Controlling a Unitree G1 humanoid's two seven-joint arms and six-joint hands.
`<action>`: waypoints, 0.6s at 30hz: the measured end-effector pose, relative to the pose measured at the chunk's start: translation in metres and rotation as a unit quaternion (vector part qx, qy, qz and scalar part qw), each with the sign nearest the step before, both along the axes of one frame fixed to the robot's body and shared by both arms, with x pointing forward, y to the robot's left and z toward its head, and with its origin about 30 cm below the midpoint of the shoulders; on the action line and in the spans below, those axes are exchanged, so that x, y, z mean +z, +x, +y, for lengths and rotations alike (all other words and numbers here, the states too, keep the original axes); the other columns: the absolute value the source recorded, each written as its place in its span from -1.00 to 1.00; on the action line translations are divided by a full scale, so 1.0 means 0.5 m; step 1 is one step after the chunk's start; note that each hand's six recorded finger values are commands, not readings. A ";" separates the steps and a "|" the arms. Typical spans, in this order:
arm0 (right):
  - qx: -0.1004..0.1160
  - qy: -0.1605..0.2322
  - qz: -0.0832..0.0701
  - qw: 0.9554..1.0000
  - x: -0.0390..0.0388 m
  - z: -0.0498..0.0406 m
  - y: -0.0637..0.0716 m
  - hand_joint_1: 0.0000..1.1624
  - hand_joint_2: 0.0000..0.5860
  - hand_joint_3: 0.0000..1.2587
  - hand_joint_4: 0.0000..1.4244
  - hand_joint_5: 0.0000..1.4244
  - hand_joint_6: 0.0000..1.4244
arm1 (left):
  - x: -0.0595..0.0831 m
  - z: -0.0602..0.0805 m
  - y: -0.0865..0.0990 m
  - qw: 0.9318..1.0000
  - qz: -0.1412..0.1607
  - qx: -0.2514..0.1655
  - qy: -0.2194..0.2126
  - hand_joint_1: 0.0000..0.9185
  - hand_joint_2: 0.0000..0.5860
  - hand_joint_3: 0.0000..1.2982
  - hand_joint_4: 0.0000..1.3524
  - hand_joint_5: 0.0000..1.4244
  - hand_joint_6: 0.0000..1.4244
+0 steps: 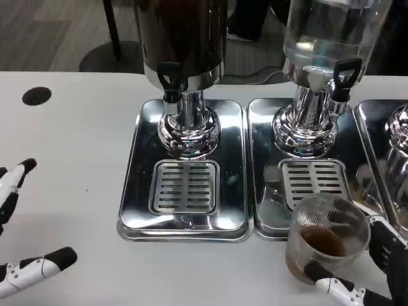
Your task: Grasp the cup under the faucet to collect the drink, then remove the cup.
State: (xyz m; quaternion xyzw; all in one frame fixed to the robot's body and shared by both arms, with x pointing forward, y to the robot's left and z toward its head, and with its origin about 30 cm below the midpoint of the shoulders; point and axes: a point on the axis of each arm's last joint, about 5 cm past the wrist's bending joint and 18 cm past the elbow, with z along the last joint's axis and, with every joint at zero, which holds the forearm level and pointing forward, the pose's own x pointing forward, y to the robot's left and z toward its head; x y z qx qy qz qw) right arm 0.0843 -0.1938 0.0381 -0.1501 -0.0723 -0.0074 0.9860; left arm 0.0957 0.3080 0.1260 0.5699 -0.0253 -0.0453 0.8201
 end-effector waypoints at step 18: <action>0.007 0.017 0.020 1.000 -0.034 0.001 -0.033 0.45 -0.26 -0.50 -0.49 -0.43 -0.48 | 0.021 -0.014 0.000 1.000 -0.010 -0.013 0.018 -1.00 -0.89 -1.00 -1.00 -1.00 -1.00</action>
